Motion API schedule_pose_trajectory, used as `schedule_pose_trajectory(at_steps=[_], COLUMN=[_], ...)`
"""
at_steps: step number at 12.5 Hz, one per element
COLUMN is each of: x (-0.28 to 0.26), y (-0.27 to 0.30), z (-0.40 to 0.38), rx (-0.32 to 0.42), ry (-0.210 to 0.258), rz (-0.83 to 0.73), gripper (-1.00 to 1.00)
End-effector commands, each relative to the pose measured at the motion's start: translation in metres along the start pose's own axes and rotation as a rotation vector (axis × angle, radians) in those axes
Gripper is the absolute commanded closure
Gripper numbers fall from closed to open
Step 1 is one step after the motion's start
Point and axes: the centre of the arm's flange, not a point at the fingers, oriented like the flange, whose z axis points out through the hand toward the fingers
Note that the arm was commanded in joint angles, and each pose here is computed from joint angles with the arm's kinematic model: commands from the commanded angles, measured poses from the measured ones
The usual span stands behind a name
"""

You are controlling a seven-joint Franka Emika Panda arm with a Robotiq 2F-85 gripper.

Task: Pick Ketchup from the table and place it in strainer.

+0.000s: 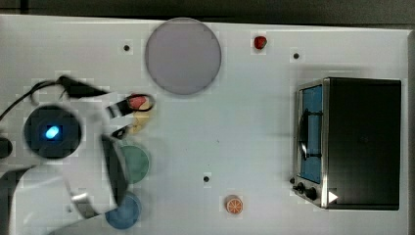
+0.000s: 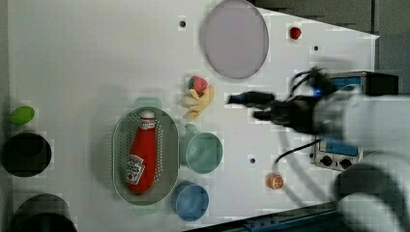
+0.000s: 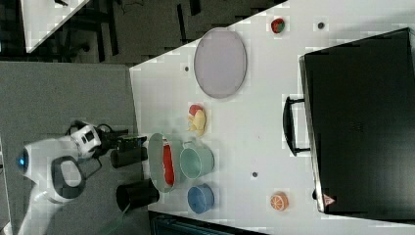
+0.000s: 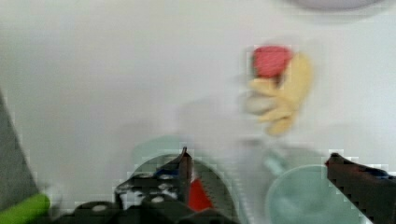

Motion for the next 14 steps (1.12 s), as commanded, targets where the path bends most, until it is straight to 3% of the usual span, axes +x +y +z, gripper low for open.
schedule_pose_trajectory(at_steps=[1,3,6,9,14], x=[0.100,0.127,0.138,0.141,0.134], y=[0.105,0.158,0.206,0.204,0.190], z=[-0.091,-0.146,-0.196,-0.222,-0.216], rx=[-0.013,-0.036,-0.148,-0.204,-0.213], ry=[0.047,0.041,0.029,0.109,0.096], rz=[0.307,0.412,0.469,0.443,0.505], gripper=[-1.00,-1.00,-1.00,-1.00,-1.00])
